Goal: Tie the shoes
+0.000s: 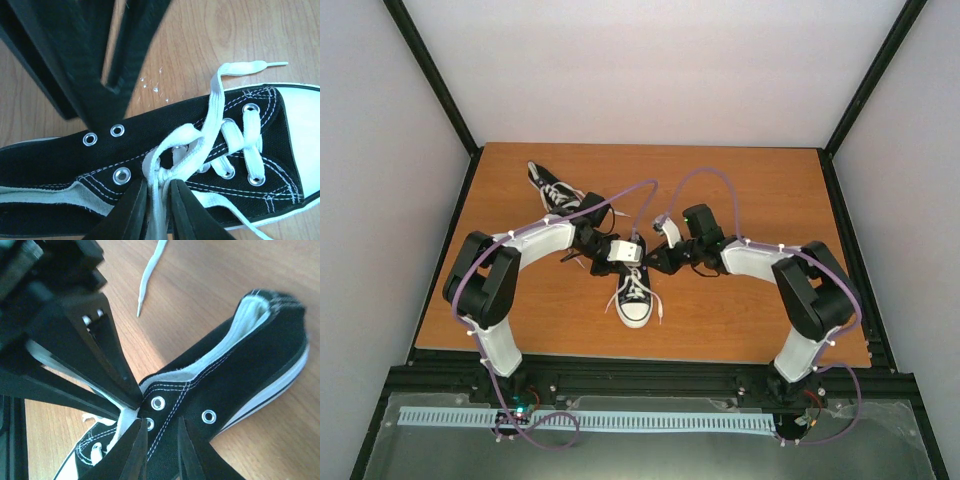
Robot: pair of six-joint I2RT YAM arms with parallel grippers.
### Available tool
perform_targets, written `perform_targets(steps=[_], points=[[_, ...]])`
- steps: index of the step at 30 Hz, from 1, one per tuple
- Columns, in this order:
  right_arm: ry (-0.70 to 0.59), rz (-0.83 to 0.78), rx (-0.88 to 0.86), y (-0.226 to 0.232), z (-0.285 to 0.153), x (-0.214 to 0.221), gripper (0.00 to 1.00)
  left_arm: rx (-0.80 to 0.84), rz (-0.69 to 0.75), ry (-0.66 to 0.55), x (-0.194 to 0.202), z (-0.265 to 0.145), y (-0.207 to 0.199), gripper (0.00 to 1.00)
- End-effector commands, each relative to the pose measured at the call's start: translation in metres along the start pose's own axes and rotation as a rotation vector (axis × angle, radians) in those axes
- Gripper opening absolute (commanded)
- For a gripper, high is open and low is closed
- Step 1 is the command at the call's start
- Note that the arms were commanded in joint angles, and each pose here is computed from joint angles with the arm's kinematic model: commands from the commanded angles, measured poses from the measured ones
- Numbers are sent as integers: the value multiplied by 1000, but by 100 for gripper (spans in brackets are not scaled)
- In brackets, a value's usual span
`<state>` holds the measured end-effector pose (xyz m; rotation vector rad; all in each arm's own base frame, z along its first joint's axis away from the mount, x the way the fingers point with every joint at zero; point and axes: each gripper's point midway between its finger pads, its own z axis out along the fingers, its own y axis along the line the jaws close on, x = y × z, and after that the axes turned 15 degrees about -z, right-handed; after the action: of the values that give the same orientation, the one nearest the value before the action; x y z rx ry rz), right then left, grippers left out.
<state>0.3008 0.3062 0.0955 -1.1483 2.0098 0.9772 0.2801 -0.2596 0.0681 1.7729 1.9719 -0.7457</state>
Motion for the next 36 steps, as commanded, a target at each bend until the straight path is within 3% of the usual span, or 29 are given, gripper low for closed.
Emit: perform_targets(steps=[1,16,24,36], points=[[22,-26,-72,12,15,3,18,-13,24,-22,-7,-3,-1,19],[-12,-2,-205,33,22,2,30,-53,24,-76,-20,-9,6,25],[2,-27,-160,31,22,-1,6,-48,19,-79,-23,-11,6,24],[-20,-47,-168,36,17,-9,3,-29,6,-132,-39,-18,4,24]])
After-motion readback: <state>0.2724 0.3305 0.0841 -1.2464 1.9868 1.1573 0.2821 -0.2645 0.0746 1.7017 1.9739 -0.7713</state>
